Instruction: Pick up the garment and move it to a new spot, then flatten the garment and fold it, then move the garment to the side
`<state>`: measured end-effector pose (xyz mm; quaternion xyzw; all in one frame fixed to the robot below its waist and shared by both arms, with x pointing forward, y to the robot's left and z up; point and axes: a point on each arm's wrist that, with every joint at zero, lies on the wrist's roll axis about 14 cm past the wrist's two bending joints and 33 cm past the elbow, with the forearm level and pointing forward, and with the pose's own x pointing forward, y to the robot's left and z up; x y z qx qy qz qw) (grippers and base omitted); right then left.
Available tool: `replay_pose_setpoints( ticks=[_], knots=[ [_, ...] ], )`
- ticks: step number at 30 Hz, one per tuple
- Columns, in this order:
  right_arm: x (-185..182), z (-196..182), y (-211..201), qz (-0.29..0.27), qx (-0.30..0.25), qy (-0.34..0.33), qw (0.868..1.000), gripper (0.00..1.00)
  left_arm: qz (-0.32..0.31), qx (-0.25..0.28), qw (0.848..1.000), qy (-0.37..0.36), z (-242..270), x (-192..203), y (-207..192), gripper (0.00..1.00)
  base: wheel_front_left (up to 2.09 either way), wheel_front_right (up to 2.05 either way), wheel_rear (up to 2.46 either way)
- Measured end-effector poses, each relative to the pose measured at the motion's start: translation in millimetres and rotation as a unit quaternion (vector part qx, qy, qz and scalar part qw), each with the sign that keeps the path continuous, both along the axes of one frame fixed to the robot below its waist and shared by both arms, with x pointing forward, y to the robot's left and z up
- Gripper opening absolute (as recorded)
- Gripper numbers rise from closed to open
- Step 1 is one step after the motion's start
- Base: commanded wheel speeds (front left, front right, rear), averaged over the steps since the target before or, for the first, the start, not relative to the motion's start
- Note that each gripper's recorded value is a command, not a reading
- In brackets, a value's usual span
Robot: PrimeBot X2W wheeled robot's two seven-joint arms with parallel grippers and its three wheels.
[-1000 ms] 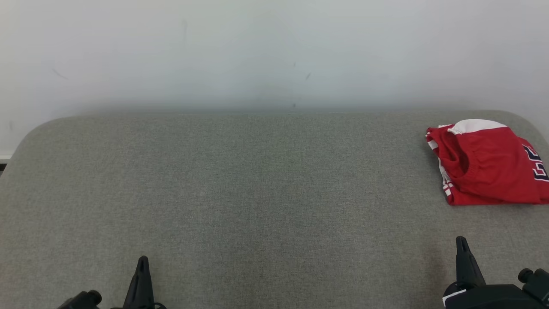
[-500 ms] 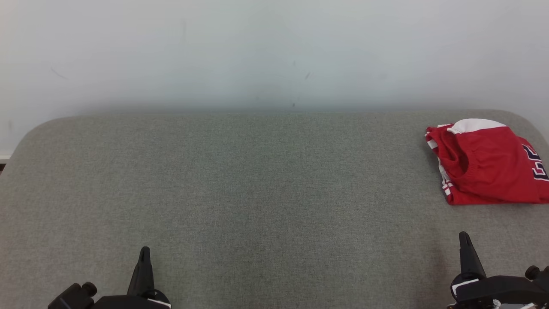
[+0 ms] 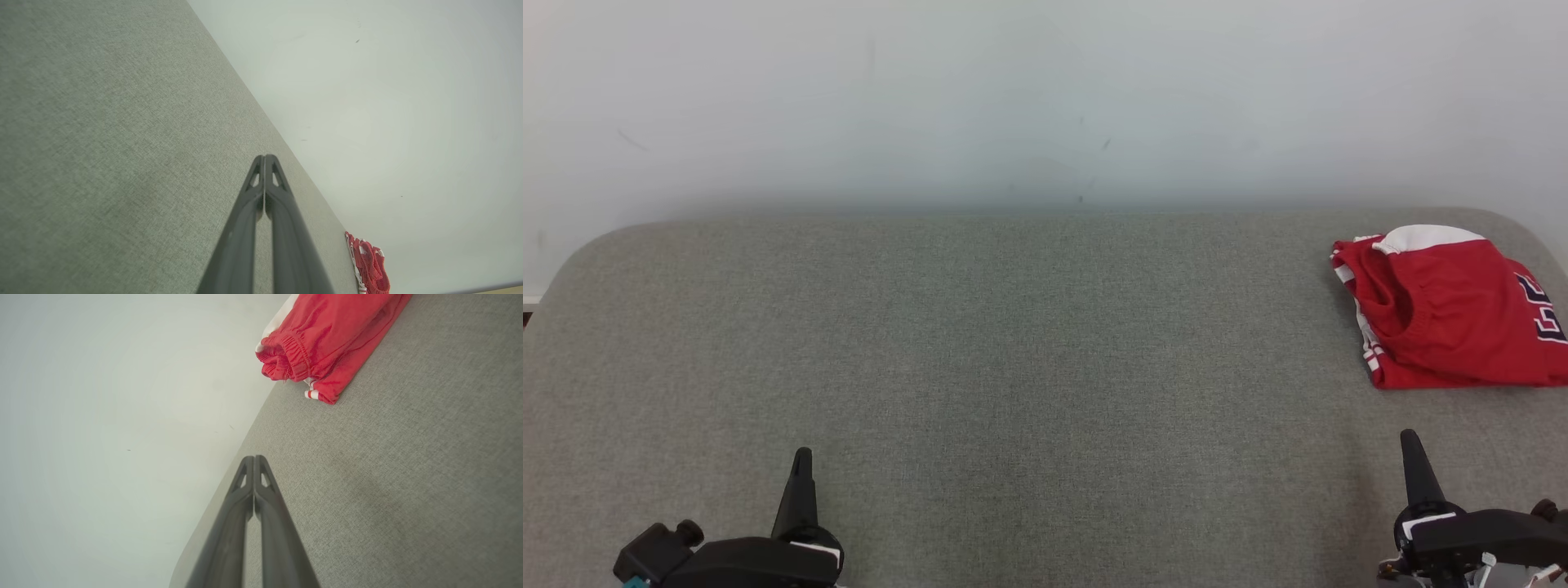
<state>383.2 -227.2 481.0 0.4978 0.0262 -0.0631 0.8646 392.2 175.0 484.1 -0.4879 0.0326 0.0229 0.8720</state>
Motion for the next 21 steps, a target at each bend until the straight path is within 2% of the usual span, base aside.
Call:
replay_pose_setpoints(
  ticks=[21],
  knots=[
    [11.7,11.4,-3.8,-0.002,0.104,-0.022,0.994,0.0,-0.003,-0.111,0.994,-0.009,10.5,13.7,-5.6,0.0,0.0,0.0,0.0]
  ],
)
